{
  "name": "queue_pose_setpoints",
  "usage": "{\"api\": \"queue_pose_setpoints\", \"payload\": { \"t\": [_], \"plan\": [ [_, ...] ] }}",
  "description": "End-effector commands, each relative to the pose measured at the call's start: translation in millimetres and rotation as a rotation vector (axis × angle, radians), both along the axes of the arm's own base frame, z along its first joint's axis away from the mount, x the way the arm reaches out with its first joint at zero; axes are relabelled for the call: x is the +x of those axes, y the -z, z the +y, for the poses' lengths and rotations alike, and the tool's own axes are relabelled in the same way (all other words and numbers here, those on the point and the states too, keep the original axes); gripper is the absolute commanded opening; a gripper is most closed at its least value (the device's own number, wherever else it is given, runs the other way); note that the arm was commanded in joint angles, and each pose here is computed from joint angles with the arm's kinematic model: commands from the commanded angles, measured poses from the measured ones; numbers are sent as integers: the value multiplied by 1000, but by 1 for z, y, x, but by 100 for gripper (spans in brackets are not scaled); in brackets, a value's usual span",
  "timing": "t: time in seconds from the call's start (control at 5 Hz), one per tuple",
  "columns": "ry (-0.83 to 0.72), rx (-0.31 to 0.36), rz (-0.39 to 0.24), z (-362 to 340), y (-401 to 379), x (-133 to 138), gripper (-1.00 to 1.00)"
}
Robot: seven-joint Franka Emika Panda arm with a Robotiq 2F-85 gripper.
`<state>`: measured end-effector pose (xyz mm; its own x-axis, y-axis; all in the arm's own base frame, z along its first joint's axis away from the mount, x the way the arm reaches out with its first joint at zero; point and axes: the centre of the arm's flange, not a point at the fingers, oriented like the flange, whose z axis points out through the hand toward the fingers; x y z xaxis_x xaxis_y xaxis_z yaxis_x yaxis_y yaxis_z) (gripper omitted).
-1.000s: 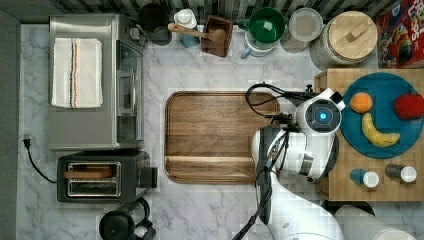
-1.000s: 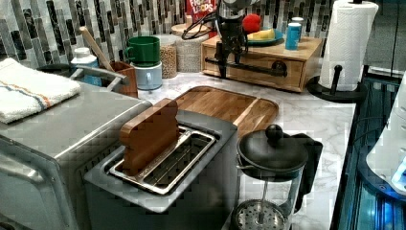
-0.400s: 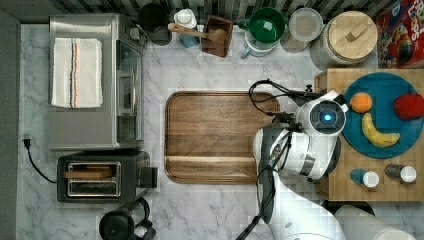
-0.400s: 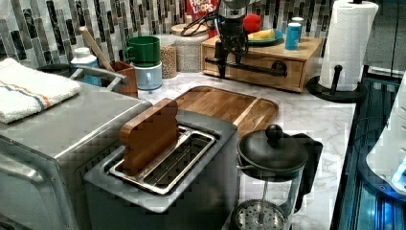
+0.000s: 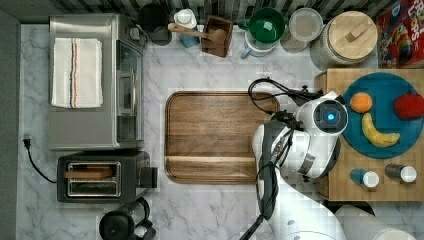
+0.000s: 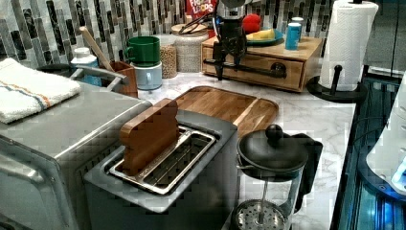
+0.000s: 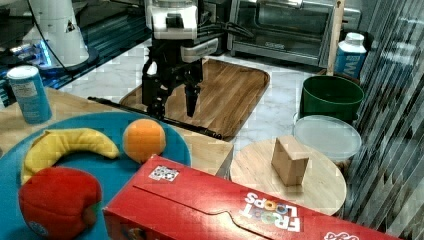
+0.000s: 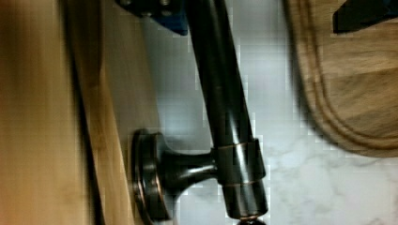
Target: Open the drawer.
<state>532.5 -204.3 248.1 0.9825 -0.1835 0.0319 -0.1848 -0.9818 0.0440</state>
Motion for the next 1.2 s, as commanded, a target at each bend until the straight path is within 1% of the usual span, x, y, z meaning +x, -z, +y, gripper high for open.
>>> {"api": "queue_pose_setpoints", "payload": {
  "t": [0.2,0.6,0.8,1.0,1.2],
  "plan": [
    [-247,115,119,196,4,5,100],
    [-192,100,133,228,-6,0,100],
    [-165,97,161,245,-13,-5,100],
    [-156,112,161,258,-15,-7,100],
    [-127,100,157,270,-14,-9,100]
  ]
}}
